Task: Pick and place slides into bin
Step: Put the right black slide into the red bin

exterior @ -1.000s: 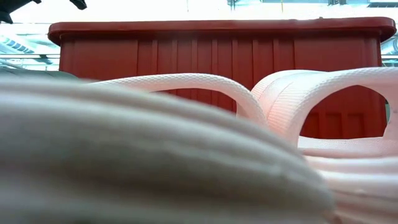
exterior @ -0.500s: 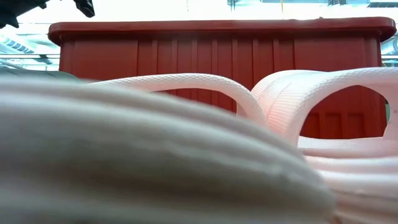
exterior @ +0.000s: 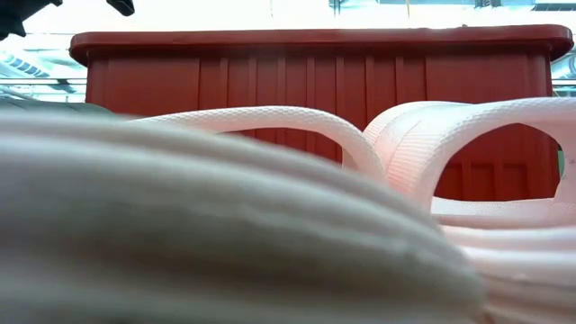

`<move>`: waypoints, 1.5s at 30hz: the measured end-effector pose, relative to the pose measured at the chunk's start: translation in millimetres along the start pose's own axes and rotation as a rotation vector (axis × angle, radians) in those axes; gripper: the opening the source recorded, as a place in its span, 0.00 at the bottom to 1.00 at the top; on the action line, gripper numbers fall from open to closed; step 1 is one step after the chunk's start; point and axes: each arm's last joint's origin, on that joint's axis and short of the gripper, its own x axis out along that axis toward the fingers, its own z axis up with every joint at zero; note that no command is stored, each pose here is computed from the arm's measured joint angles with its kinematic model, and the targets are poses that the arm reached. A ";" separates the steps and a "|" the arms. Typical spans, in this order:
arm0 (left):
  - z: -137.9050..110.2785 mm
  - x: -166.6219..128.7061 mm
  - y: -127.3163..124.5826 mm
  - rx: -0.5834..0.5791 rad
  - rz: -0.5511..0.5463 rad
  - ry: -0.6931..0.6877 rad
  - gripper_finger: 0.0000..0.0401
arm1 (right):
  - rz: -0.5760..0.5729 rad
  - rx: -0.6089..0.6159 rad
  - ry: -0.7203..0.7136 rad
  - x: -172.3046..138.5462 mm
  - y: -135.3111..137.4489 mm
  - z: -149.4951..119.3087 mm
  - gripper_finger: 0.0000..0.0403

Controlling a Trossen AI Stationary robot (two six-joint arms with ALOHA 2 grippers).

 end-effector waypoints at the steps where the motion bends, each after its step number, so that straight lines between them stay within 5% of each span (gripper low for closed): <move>1: -0.3 0.1 -0.4 -0.002 -0.003 0.002 0.46 | 0.011 0.017 0.038 0.8 1.3 -0.4 0.50; 13: -1.7 0.2 -0.7 -0.011 0.000 0.016 0.46 | 0.242 0.273 0.505 9.2 14.9 -22.8 0.44; 19: -1.8 0.2 -0.7 -0.027 0.001 0.017 0.46 | 0.375 0.403 0.627 20.1 25.7 -40.4 0.43; 28: -2.0 0.2 -0.6 -0.028 0.003 0.018 0.46 | 0.599 0.520 0.673 53.1 42.9 -88.1 0.42; 37: -2.0 0.2 -0.6 -0.029 0.004 0.018 0.46 | 0.665 0.665 0.694 71.1 45.6 -147.9 0.42; 45: -2.7 0.2 -0.5 -0.031 0.005 0.026 0.46 | 0.653 0.692 0.709 73.6 42.6 -166.3 0.41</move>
